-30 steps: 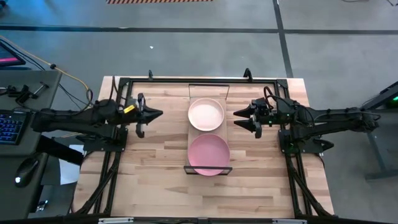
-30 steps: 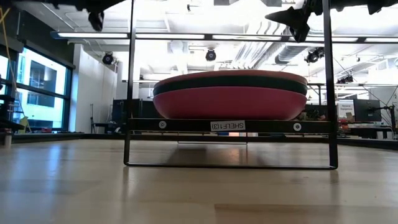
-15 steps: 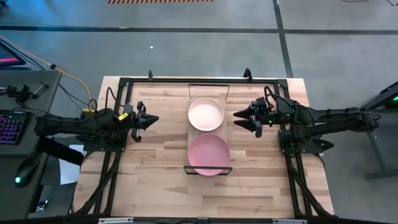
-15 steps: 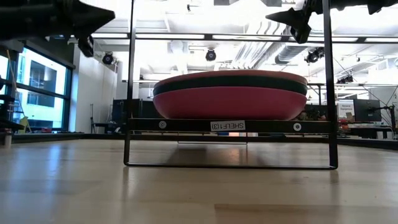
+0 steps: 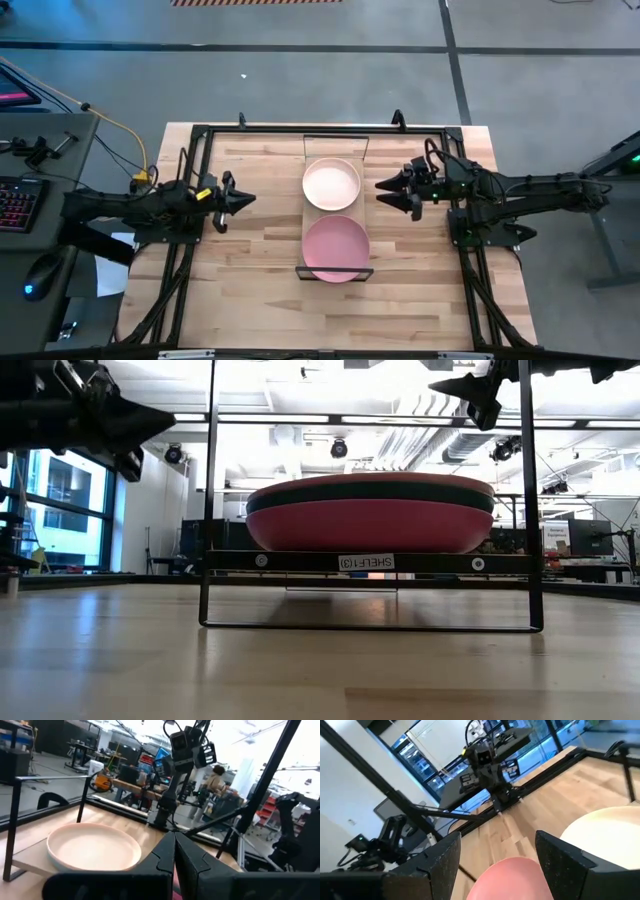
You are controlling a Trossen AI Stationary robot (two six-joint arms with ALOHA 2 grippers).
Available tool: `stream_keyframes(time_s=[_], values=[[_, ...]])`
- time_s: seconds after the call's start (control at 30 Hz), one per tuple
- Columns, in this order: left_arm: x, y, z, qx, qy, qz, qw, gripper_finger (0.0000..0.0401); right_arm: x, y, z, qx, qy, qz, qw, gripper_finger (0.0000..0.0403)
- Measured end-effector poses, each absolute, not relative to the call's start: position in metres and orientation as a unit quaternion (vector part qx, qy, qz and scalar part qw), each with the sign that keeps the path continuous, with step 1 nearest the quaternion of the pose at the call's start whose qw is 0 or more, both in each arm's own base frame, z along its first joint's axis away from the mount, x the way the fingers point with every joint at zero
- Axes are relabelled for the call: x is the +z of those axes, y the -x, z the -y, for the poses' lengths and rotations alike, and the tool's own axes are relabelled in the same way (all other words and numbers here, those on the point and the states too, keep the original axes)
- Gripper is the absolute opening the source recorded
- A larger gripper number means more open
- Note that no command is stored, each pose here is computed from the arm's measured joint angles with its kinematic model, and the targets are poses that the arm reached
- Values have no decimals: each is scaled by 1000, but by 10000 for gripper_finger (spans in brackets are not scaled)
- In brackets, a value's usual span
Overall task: Place and stack plates onto a shelf
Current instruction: Return to Home Position
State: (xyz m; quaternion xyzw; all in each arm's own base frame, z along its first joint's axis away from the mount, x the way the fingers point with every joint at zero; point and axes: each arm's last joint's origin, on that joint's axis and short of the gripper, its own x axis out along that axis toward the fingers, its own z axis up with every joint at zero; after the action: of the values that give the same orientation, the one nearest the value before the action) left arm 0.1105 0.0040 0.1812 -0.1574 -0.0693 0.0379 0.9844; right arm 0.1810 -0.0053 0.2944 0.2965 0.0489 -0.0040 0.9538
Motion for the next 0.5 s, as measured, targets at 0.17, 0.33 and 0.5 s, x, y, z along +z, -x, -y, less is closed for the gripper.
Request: stream_keyframes(time_s=[0.17, 0.33, 0.5], values=[[181, -110, -5, 48, 158, 70, 984, 0, 292, -180, 3, 23, -302, -71, 950, 234], [175, -111, -5, 55, 157, 37, 985, 0, 280, -168, 1, 27, -307, -152, 939, 199], [174, -111, -5, 56, 156, 36, 985, 0, 273, -143, 0, 18, -278, -205, 938, 111]])
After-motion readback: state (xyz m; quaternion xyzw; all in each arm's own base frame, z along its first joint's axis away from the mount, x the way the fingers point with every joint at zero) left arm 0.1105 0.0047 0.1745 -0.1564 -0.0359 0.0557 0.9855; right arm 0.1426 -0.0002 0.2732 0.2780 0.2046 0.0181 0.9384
